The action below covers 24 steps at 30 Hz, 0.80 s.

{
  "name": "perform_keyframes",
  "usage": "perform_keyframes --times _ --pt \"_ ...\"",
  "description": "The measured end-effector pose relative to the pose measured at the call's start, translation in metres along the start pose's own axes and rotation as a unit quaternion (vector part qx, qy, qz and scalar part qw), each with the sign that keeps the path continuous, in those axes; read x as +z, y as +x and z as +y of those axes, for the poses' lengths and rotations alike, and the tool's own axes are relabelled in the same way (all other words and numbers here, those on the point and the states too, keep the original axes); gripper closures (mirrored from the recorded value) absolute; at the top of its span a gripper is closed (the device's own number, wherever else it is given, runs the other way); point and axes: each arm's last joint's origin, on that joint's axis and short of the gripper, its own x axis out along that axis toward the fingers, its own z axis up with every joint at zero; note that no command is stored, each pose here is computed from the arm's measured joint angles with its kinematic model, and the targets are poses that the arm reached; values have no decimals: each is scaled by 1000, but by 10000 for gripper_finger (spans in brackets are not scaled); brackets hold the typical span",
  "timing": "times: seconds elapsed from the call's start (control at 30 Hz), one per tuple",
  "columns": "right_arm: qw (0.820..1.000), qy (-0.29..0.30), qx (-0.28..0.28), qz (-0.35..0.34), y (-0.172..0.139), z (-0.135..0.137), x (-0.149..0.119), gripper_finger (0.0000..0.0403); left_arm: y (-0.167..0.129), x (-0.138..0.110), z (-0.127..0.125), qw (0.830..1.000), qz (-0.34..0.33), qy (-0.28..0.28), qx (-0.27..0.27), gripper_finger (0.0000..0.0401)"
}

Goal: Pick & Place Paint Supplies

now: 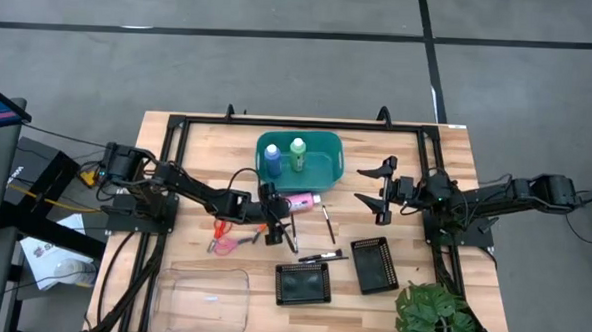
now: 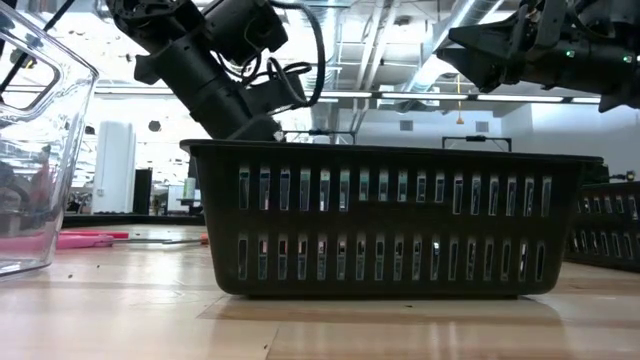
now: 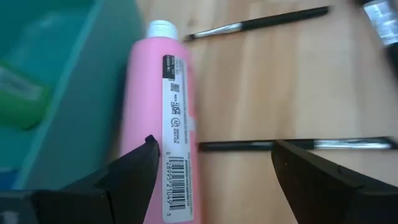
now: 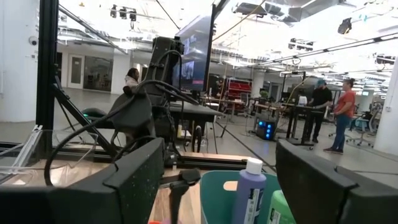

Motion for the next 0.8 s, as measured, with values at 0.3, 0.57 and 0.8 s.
perform_keyframes --times 0.3,0.57,0.8 --pt "1000 4 0 0 0 0 0 117 -7 6 -20 999 -6 6 -53 111" --pt "1000 4 0 0 0 0 0 117 -18 23 -35 994 -46 96 -11 111" --pt "1000 1 0 0 0 0 0 117 -10 20 -14 994 -13 110 23 111"
